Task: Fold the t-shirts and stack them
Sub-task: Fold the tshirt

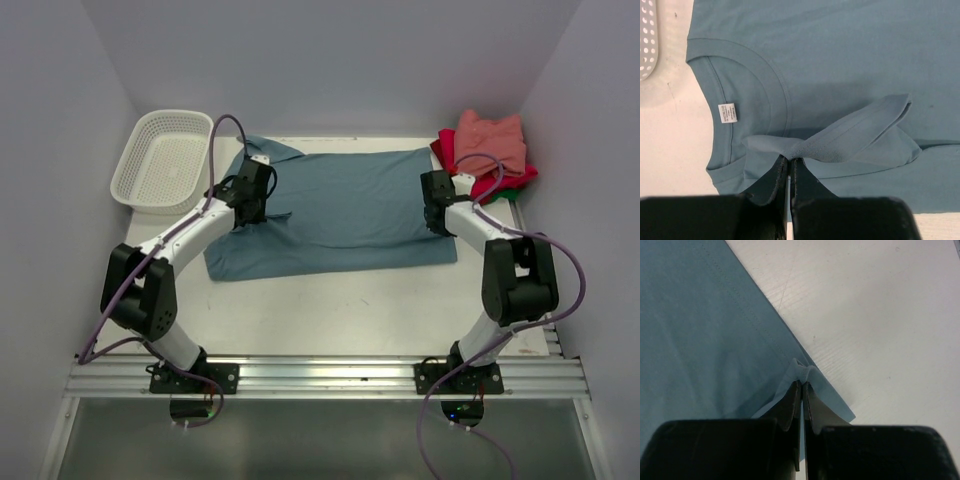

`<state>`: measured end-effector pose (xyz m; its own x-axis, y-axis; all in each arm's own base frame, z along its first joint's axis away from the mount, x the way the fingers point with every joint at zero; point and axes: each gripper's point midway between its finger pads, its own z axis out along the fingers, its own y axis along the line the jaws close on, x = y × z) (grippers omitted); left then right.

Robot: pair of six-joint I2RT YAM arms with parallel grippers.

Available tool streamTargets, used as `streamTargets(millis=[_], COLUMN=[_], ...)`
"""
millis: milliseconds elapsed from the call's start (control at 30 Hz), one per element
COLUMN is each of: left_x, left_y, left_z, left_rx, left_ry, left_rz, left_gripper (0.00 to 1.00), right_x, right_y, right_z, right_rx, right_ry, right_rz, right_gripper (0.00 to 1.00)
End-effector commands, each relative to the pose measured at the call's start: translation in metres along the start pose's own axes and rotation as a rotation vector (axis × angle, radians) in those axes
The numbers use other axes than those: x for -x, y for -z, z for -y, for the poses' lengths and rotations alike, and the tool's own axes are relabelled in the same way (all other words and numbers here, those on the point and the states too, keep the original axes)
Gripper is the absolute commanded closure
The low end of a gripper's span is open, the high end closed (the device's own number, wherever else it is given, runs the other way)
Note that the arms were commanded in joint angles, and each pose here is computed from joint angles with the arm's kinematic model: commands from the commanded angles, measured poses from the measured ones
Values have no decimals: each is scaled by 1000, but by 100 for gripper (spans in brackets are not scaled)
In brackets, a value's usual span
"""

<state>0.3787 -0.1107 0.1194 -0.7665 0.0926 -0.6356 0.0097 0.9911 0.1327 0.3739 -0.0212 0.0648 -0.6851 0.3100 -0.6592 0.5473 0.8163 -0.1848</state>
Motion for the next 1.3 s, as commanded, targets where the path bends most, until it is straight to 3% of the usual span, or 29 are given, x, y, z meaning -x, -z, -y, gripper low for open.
streamTargets(millis=[0,1267], left_x=[33,43], left_y=[2,-14], left_z=[2,-12], left_rx=[-19,37], left_ry=[8,40], left_rz=[77,79], left_gripper=[100,100], right_x=[27,28], right_y=[-4,-22], right_z=[-3,-8], right_rx=[-24,-51], right_ry=[-69,-125], right_rz=[70,91], right_gripper=[100,100])
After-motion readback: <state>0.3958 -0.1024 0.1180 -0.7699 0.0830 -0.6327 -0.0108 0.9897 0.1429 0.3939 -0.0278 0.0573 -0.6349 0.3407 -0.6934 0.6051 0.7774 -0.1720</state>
